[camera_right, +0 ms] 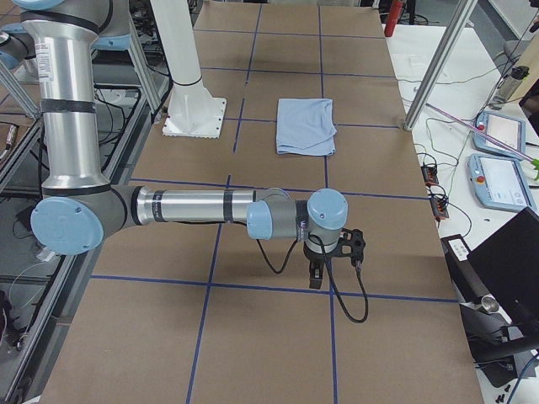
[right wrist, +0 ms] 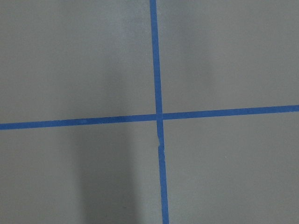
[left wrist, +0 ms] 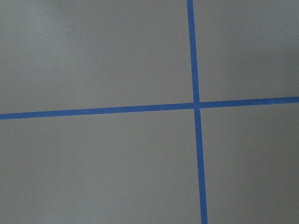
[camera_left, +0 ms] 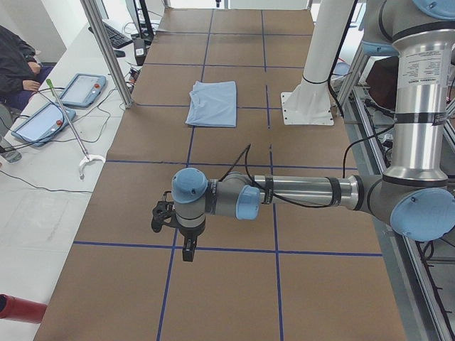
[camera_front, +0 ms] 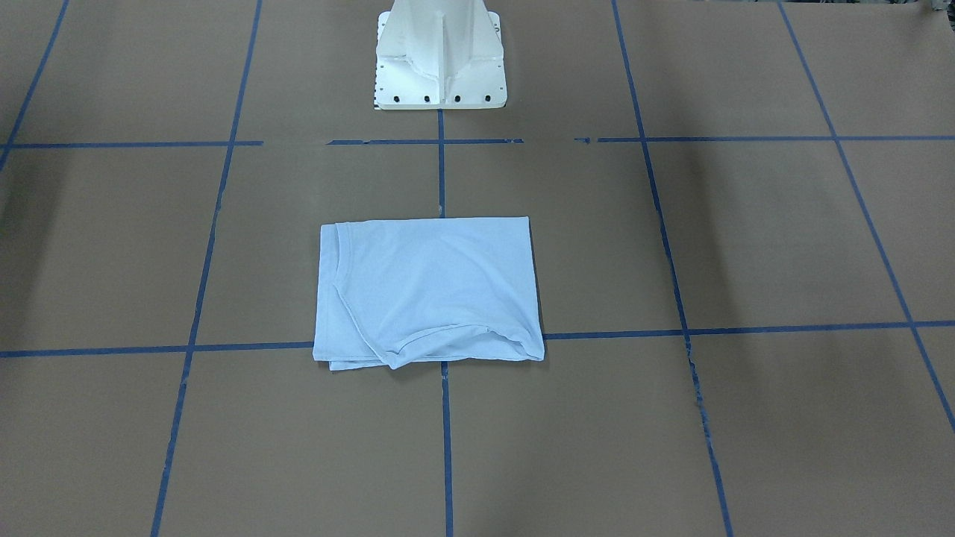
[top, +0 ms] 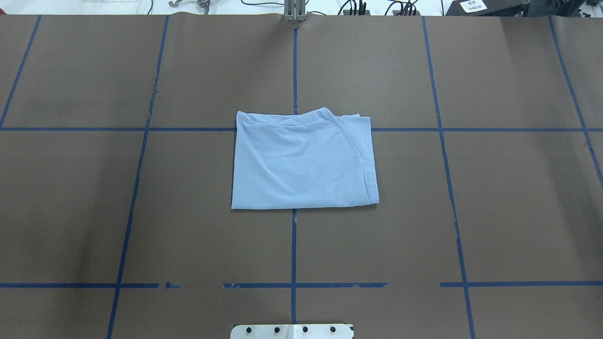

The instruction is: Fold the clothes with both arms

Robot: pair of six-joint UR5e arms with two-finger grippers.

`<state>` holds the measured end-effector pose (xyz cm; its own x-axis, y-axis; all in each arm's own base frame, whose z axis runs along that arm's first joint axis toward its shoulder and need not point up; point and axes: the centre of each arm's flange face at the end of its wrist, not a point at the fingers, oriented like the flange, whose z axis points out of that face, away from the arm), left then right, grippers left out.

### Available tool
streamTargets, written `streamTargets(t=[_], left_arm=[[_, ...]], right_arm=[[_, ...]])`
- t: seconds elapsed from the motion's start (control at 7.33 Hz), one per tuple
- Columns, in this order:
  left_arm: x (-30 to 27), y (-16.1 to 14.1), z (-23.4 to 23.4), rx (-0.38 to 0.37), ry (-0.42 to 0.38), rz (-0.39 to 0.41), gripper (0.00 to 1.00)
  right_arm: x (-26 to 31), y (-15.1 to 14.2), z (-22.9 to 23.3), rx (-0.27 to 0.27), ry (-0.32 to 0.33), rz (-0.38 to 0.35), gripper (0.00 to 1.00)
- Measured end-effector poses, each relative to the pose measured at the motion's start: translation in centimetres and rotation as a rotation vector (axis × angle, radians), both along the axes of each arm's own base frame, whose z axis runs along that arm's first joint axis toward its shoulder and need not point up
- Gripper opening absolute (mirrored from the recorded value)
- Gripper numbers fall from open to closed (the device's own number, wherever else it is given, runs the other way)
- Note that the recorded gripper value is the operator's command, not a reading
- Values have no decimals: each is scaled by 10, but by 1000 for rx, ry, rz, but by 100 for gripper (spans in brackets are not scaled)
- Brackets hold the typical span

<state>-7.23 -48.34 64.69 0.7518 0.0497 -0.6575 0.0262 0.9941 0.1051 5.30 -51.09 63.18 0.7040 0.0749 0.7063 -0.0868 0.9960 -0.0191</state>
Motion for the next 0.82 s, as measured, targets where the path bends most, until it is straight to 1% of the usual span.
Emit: streamTargets(t=[0.41,0.82], left_arm=[[0,1,1,-2,0,0,100],[1,1,1,-2,0,1,100]], right_arm=[[-4,-5,-2,3,4,-6,100],[-13,-19,-3,0,5,-19,100]])
